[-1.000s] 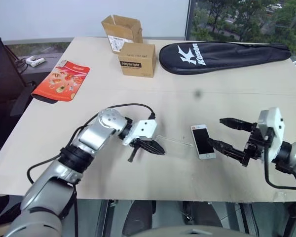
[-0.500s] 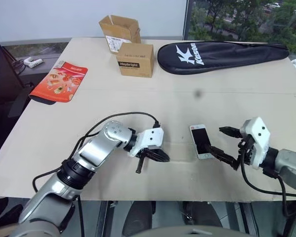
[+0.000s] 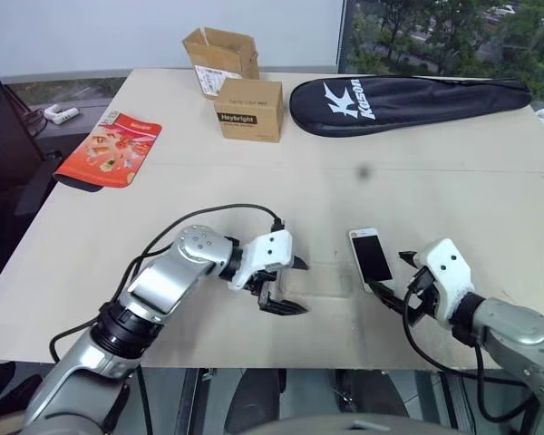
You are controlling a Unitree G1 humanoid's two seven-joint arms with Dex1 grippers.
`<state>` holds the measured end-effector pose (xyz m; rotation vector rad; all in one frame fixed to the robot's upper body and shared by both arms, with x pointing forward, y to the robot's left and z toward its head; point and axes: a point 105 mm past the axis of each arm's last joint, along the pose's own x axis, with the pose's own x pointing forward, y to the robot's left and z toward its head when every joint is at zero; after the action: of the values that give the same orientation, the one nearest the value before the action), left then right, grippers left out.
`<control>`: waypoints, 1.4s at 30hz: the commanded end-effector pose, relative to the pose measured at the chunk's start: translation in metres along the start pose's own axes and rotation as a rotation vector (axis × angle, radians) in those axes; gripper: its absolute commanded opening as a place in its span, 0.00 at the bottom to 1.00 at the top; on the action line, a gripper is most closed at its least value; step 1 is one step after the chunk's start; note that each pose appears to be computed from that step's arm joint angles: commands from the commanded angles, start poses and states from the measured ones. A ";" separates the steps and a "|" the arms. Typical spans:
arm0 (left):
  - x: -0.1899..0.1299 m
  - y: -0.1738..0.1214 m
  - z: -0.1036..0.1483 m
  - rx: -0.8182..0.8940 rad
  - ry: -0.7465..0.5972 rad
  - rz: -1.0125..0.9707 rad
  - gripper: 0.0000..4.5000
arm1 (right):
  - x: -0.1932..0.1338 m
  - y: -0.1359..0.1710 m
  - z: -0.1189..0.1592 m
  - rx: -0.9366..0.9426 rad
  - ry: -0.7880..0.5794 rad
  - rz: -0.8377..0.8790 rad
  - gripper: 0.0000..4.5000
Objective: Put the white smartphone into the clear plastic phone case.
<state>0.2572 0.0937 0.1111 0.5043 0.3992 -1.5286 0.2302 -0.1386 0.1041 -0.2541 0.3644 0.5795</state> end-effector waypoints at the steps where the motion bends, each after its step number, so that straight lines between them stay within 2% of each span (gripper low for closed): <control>1: -0.023 0.002 0.013 0.040 -0.075 0.057 0.98 | -0.001 -0.005 -0.002 -0.013 0.024 -0.096 1.00; 7: -0.044 0.003 0.019 0.009 -0.145 0.177 0.98 | -0.001 0.018 -0.003 0.021 0.029 -0.006 1.00; 13: -0.057 -0.001 0.020 -0.010 -0.118 0.328 0.98 | 0.002 0.022 -0.009 0.030 0.070 0.048 1.00; 16: -0.059 0.000 0.020 -0.003 -0.104 0.367 0.98 | 0.009 0.005 -0.012 -0.012 0.105 -0.057 1.00; 25: -0.062 -0.002 0.032 0.016 -0.127 0.397 0.98 | 0.021 -0.007 -0.014 0.020 0.127 -0.159 1.00; 30: -0.063 -0.003 0.034 -0.005 -0.156 0.383 0.98 | 0.022 -0.016 -0.016 0.016 0.131 -0.200 1.00; 35: -0.062 -0.007 0.033 -0.016 -0.165 0.350 0.98 | 0.025 -0.022 -0.019 0.127 0.115 -0.217 1.00; 41: -0.064 0.001 0.026 0.005 -0.111 0.386 0.98 | 0.028 -0.031 -0.025 0.170 0.131 -0.234 1.00; 42: -0.064 0.001 0.027 0.005 -0.116 0.388 1.00 | 0.028 -0.031 -0.027 0.168 0.135 -0.232 0.95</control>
<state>0.2554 0.1349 0.1627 0.4397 0.2254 -1.1749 0.2597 -0.1404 0.0788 -0.1527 0.4747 0.3753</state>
